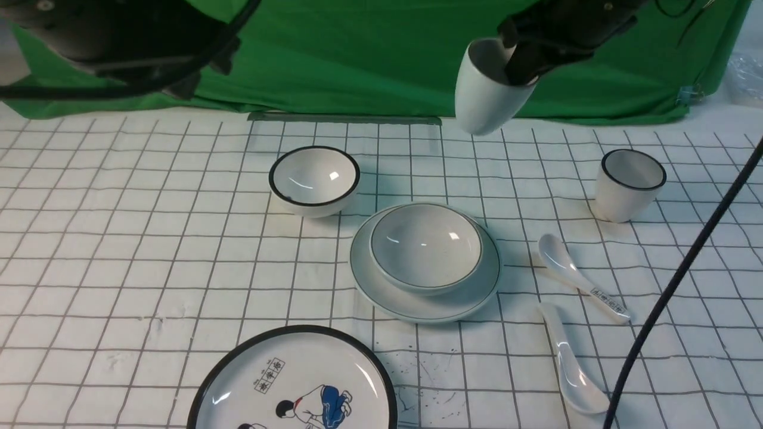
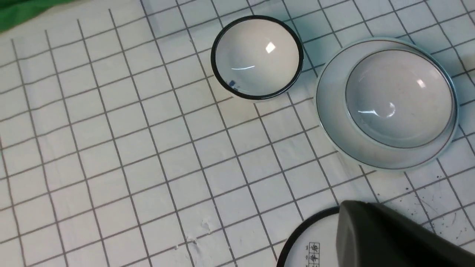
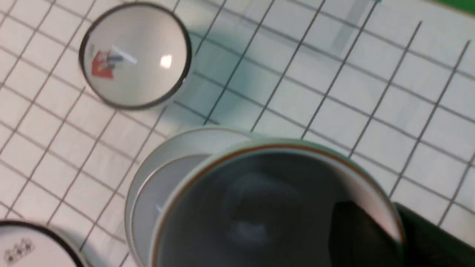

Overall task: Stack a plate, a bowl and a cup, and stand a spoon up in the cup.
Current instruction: Use the right arm to put the blue teacup into the blue rice bowl in the middle, then use the right arm to grab a blue soup spoon, then use the right arm to put the blue soup spoon into the blue teacup in the middle

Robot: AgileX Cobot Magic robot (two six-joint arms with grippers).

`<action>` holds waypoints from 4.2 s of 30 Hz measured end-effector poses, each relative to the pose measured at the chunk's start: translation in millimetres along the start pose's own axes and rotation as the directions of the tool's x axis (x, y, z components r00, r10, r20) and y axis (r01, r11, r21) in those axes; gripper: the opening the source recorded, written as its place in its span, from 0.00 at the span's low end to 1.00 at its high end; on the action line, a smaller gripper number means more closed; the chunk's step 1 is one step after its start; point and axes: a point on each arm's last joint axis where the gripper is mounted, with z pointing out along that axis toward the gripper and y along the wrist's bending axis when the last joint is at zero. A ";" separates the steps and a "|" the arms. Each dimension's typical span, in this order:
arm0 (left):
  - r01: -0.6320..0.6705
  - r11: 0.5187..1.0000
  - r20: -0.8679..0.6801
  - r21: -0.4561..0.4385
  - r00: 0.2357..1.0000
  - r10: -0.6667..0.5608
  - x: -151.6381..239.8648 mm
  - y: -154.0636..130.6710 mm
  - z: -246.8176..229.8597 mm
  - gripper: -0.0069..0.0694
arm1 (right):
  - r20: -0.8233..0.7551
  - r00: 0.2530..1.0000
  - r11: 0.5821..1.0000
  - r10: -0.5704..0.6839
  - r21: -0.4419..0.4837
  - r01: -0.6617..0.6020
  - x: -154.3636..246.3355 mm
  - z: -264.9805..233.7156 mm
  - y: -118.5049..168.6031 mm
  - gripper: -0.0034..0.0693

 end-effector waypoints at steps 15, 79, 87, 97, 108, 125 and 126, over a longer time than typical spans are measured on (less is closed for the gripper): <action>0.039 0.999 -0.051 0.015 0.998 -0.038 46.1 -0.2 1.9 0.09 | -0.213 0.970 0.993 -0.120 -0.026 0.117 36.0 113.1 43.2 0.18; 0.049 0.988 -0.012 0.146 0.999 -0.048 75.6 -9.3 -15.3 0.09 | 0.551 0.835 0.997 0.016 0.058 -0.057 75.1 -18.7 68.2 0.31; 0.044 0.990 0.113 0.136 0.992 -0.060 81.8 -4.9 -43.0 0.09 | 0.780 0.625 0.999 -0.046 0.038 0.025 79.0 25.1 90.4 0.31; 0.061 0.983 0.177 0.173 0.980 -0.092 93.4 -4.8 -67.8 0.09 | 0.784 0.617 0.998 -0.067 0.063 0.029 88.7 66.5 83.5 0.31; 0.061 0.980 0.222 0.188 0.970 -0.103 98.0 -4.6 -79.1 0.09 | 0.743 0.660 0.993 -0.116 0.103 0.058 95.3 84.1 80.9 0.31; 0.057 0.983 0.231 0.175 0.968 -0.098 98.2 -3.3 -80.0 0.09 | 0.710 0.689 0.989 -0.145 0.124 0.081 97.8 85.7 80.8 0.37; 0.056 0.984 0.232 0.170 0.968 -0.095 98.2 -2.9 -79.9 0.09 | 0.698 0.700 0.989 -0.146 0.123 0.084 98.4 81.6 81.4 0.37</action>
